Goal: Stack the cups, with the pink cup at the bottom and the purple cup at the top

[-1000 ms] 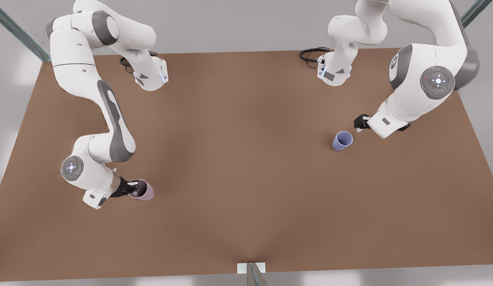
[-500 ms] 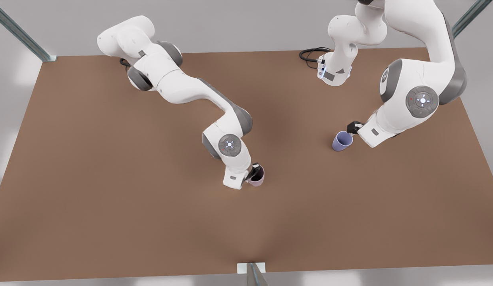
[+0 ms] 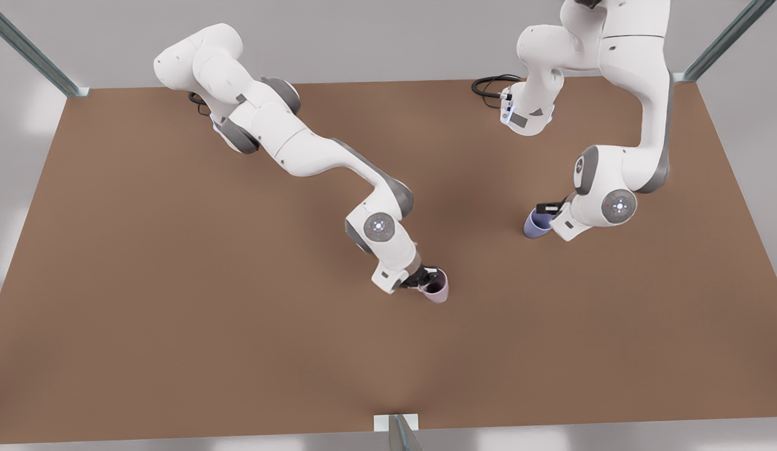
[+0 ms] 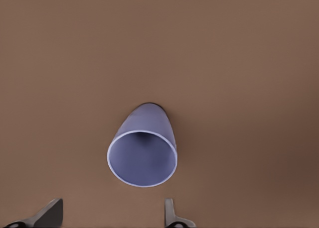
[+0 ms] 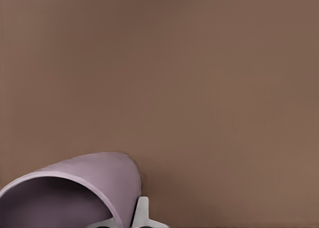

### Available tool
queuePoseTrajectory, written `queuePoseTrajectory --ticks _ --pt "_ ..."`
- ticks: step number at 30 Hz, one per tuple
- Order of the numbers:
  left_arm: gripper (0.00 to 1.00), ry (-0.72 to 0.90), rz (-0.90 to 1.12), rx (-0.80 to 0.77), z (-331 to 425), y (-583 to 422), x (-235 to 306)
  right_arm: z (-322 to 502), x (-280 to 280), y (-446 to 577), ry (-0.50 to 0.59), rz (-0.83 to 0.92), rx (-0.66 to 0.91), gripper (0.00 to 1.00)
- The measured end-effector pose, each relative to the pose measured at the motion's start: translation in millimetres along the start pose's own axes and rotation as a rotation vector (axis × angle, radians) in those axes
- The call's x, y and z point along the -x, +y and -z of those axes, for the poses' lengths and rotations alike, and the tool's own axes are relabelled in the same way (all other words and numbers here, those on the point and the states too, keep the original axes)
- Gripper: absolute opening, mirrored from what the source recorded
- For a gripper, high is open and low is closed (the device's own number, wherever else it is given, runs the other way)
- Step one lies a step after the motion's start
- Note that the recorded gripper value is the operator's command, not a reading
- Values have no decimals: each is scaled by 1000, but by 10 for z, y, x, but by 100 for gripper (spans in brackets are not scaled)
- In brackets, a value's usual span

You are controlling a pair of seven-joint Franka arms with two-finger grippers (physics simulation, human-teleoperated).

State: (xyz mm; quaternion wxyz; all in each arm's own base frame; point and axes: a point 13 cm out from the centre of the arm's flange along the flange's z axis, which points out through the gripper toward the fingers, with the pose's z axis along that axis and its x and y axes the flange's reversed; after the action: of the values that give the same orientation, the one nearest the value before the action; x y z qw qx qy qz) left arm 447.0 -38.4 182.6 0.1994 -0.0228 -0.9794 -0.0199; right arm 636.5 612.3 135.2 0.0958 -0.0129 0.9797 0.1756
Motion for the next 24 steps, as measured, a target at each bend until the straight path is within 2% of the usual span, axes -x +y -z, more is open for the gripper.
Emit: queuePoseTrajectory --ticks 11,12,15,16,17,20,21,22,24 --pt "100 -112 3 -20 -387 153 219 -118 -100 67 1 -154 19 21" --pt "100 -121 0 -19 -405 153 246 -129 -115 63 4 -164 17 28" --pt "100 -141 -6 -17 -438 159 314 -199 -201 33 21 -189 1 29" --pt "100 -145 -8 -17 -451 160 332 -239 -271 49 30 -190 -6 36" --pt "100 -147 -10 -16 -473 161 350 -261 -319 66 35 -194 -10 48" --pt "100 -151 -16 -13 -540 162 392 -279 -357 72 40 -211 -16 75" --pt "100 -151 -17 -12 -563 164 404 -279 -357 73 40 -217 -16 82" --pt "100 -153 -19 -11 -573 166 415 -277 -355 75 39 -223 -16 82" --pt "68 -159 -22 -9 -576 165 433 -267 -344 84 36 -235 -13 86"
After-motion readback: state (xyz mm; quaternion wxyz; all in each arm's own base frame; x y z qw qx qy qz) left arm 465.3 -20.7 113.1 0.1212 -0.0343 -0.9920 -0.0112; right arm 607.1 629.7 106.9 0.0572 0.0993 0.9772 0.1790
